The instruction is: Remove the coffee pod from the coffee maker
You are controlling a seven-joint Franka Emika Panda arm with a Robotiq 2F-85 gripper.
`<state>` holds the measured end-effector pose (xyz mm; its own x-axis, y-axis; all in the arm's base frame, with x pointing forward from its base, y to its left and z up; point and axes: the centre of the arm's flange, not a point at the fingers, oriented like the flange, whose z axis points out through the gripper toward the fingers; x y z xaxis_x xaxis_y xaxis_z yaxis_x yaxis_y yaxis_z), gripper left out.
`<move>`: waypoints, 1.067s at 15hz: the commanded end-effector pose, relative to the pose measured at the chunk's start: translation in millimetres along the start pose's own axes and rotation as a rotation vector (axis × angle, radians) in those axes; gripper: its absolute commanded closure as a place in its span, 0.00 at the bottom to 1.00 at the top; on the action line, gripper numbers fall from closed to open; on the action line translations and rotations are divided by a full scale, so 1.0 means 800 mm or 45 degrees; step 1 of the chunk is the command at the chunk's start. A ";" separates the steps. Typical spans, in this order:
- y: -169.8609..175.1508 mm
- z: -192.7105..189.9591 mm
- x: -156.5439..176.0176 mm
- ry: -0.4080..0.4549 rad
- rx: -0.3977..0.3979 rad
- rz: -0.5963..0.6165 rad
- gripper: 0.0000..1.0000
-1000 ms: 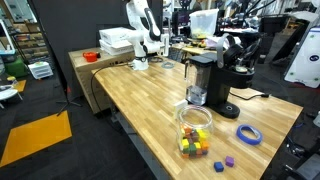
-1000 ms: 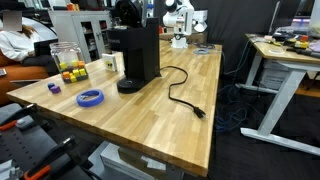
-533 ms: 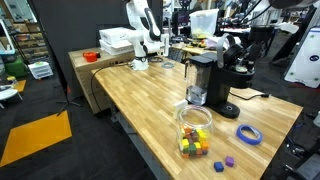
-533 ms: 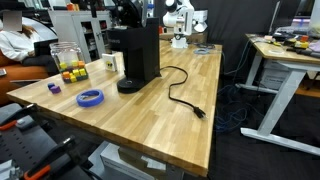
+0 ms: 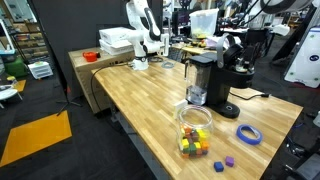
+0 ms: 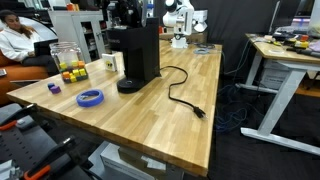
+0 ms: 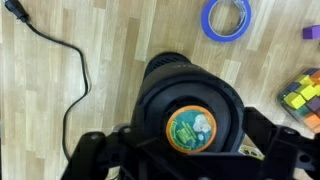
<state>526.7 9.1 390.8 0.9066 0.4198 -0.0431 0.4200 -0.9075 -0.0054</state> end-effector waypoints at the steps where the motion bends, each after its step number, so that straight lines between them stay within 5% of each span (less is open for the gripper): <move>1: 0.002 0.004 0.016 0.008 -0.016 0.013 0.00; 16: -0.011 0.018 0.034 -0.001 0.005 0.030 0.00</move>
<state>542.9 26.7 377.4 0.9106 0.4091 -0.0585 0.4092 -0.9124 -0.0094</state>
